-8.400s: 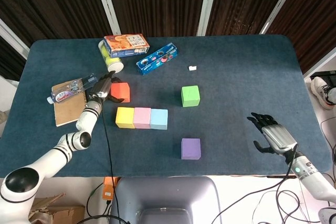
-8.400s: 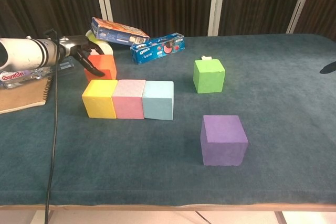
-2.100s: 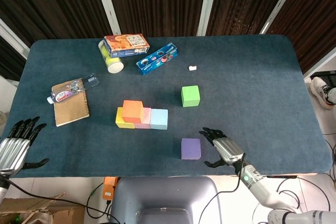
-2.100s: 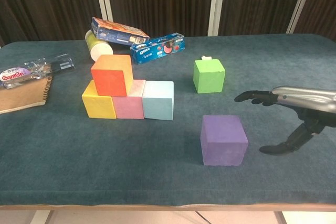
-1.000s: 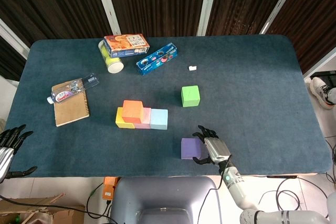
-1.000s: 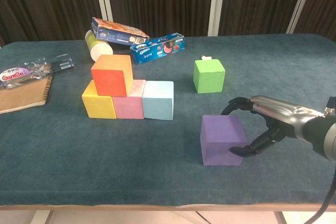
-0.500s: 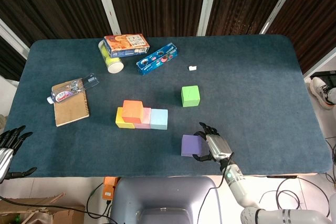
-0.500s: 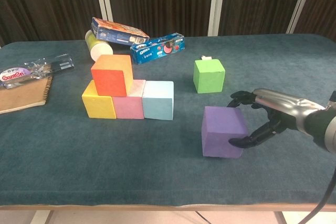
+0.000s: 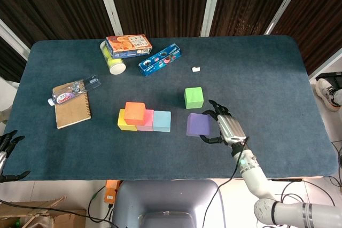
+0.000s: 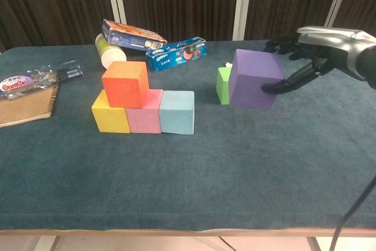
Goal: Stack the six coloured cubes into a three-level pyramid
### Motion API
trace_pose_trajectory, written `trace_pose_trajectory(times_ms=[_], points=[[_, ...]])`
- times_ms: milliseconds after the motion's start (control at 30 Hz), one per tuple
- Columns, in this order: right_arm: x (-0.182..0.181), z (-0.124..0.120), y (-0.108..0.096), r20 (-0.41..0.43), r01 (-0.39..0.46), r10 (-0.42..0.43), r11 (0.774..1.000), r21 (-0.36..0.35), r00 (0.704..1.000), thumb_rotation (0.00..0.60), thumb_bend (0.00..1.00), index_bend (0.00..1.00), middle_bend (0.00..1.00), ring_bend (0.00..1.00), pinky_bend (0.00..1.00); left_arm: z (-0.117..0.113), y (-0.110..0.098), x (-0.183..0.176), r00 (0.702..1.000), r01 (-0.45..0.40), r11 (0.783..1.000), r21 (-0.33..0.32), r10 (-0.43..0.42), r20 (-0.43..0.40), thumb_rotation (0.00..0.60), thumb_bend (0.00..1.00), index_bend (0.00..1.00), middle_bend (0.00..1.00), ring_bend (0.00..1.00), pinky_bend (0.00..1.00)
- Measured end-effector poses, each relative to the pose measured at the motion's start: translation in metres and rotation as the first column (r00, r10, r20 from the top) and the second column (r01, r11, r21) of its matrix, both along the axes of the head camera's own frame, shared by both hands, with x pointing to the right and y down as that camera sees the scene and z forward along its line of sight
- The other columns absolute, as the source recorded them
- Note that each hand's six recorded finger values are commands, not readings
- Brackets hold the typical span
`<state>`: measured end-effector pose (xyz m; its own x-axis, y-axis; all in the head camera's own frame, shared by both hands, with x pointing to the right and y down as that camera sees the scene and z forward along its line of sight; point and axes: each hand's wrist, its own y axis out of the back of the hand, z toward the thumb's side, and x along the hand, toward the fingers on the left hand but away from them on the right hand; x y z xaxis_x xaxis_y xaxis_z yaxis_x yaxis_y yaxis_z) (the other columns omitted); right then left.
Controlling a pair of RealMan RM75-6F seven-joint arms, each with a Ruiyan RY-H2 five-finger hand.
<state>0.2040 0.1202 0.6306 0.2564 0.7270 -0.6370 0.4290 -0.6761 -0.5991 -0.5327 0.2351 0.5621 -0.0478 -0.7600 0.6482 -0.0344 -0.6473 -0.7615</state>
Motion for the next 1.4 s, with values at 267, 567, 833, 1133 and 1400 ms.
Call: trace_pose_trajectory(times_ms=[267, 567, 833, 1133, 1400], points=[[-0.042, 0.000, -0.043, -0.031, 0.059, -0.059, 0.998, 0.002, 0.998, 0.566, 0.27, 0.45, 0.01, 0.00, 0.00, 0.003, 0.000, -0.006, 0.999, 0.031, 0.999, -0.007, -0.031, 0.012, 0.507, 0.01, 0.16, 0.01, 0.00, 0.08], [-0.073, 0.023, -0.061, -0.070, 0.058, -0.062, 0.996, -0.067, 0.996, 0.566, 0.27, 0.44, 0.00, 0.00, 0.00, 0.008, -0.004, -0.009, 0.999, 0.048, 0.999, -0.018, -0.048, 0.009, 0.507, 0.01, 0.16, 0.01, 0.00, 0.08], [-0.092, 0.031, -0.063, -0.044, 0.042, -0.047, 0.994, -0.102, 0.998, 0.565, 0.27, 0.44, 0.00, 0.00, 0.00, 0.011, -0.004, -0.010, 0.999, 0.053, 0.998, -0.025, -0.053, 0.007, 0.508, 0.01, 0.16, 0.01, 0.00, 0.08], [-0.113, 0.034, -0.061, -0.063, 0.054, -0.060, 0.994, -0.096, 0.996, 0.565, 0.27, 0.43, 0.00, 0.00, 0.00, 0.011, -0.004, -0.011, 0.998, 0.057, 0.998, -0.025, -0.057, 0.000, 0.507, 0.01, 0.16, 0.01, 0.00, 0.08], [-0.126, 0.045, -0.062, -0.095, 0.052, -0.062, 0.993, -0.103, 0.994, 0.565, 0.27, 0.42, 0.00, 0.00, 0.00, 0.013, -0.003, -0.010, 0.999, 0.046, 0.998, -0.034, -0.046, 0.007, 0.505, 0.01, 0.16, 0.01, 0.00, 0.08]])
